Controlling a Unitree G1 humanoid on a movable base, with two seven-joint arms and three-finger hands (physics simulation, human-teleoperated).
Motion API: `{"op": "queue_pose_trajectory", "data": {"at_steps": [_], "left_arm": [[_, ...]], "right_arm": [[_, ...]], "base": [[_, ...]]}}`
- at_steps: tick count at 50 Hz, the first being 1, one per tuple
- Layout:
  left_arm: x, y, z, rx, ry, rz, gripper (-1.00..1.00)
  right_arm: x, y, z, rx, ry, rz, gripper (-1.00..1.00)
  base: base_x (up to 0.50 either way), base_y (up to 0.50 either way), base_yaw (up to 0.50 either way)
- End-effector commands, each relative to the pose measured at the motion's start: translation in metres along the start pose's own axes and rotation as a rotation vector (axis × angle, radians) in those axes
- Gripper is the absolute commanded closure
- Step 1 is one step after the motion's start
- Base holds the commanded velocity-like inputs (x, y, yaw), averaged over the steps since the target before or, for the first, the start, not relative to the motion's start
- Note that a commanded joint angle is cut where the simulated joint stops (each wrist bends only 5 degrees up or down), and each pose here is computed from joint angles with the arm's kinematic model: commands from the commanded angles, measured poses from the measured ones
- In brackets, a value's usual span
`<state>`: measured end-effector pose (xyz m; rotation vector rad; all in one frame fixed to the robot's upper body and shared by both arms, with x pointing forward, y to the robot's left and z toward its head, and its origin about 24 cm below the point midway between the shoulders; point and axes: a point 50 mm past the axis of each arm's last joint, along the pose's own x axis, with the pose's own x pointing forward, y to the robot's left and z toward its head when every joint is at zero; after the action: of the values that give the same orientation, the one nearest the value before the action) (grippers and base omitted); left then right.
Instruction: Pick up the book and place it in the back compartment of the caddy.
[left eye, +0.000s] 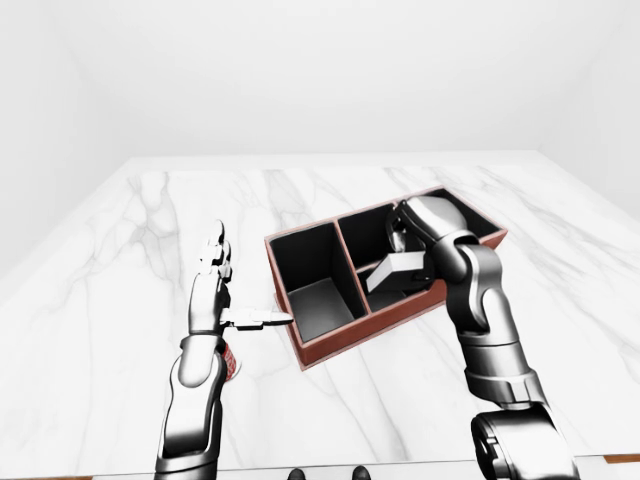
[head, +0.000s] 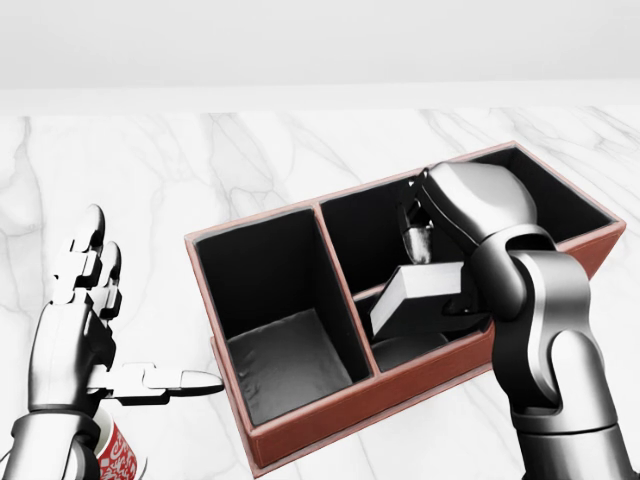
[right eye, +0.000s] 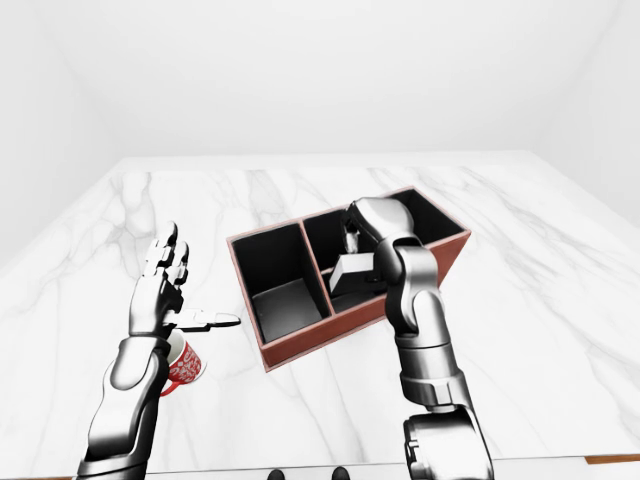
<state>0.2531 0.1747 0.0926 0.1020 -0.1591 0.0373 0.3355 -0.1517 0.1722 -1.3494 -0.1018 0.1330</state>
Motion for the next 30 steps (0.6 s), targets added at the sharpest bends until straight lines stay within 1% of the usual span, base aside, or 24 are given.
{"op": "queue_pose_trajectory", "data": {"at_steps": [1,30], "left_arm": [[-0.0003,-0.0002,0.0,0.0,0.0,-0.001,-1.0],[-0.0005,-0.0006,0.0001,0.0,0.0,-0.003,-1.0]], "right_arm": [[-0.0004,0.001,-0.0029,-0.016,0.019,-0.025,1.0],[0.0037,0.0091,-0.0056,-0.018,0.036,-0.017,1.0]], "base": [[0.0,0.0,0.0],[0.0,0.0,0.0]]}}
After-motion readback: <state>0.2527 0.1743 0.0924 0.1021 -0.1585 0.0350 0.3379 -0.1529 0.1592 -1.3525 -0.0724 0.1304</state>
